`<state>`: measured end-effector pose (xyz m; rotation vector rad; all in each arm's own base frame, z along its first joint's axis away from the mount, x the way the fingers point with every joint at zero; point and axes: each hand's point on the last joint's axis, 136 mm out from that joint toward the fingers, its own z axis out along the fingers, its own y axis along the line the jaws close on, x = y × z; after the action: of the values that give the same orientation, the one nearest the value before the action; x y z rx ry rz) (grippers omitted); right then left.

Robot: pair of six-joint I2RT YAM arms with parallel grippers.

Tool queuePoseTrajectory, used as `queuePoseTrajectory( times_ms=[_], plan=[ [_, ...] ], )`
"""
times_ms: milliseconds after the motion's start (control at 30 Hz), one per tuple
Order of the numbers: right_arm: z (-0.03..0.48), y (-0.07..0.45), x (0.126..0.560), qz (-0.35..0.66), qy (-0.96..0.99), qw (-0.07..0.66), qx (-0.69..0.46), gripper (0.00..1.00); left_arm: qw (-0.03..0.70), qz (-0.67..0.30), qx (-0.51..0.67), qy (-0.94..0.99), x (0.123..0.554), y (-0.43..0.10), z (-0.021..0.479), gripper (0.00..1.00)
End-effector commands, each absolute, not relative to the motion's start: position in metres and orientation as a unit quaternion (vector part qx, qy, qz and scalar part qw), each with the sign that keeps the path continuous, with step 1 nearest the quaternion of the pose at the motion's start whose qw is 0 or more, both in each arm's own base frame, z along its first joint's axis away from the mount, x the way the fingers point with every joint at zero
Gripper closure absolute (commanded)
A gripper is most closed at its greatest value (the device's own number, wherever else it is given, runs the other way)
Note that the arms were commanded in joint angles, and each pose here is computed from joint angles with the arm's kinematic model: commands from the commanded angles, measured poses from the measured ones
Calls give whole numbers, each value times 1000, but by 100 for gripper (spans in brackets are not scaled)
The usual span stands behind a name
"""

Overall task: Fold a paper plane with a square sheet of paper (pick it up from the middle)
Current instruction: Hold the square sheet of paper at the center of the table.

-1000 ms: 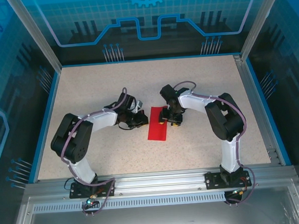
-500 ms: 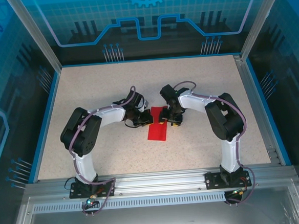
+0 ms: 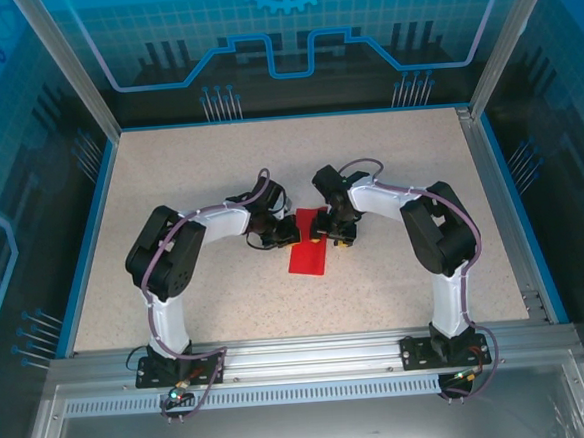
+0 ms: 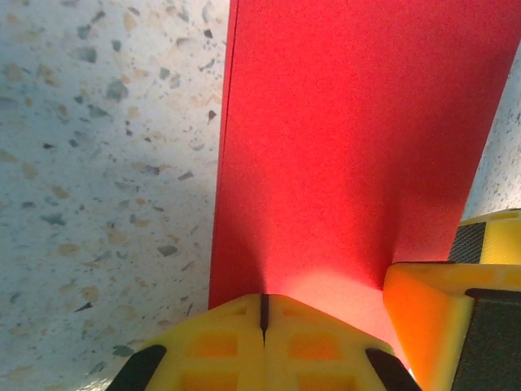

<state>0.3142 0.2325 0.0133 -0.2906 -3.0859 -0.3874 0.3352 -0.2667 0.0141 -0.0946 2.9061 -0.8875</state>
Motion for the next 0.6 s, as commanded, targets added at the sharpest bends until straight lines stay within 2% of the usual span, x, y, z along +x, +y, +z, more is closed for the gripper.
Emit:
queuePoseTrajectory(
  times_ms=[0,167,333,367,400,567],
  plan=[
    [-18,224,310,-88,-992,15,-85,38,25,-246,-25,969,319,-258,-14,100],
    [21,226,328,-119,-989,-39,-77,37,26,-240,-22,970,316,-256,-16,100],
    [69,228,338,-196,-971,-118,-68,37,27,-238,-19,971,316,-256,-16,100],
    [76,229,338,-216,-965,-131,-68,41,28,-239,-17,970,316,-256,-15,100],
    [85,232,339,-240,-958,-146,-64,52,28,-240,-18,970,317,-256,-15,100],
    [96,259,334,-352,-922,-159,-37,93,28,-244,-16,969,317,-258,-15,100]
  ],
)
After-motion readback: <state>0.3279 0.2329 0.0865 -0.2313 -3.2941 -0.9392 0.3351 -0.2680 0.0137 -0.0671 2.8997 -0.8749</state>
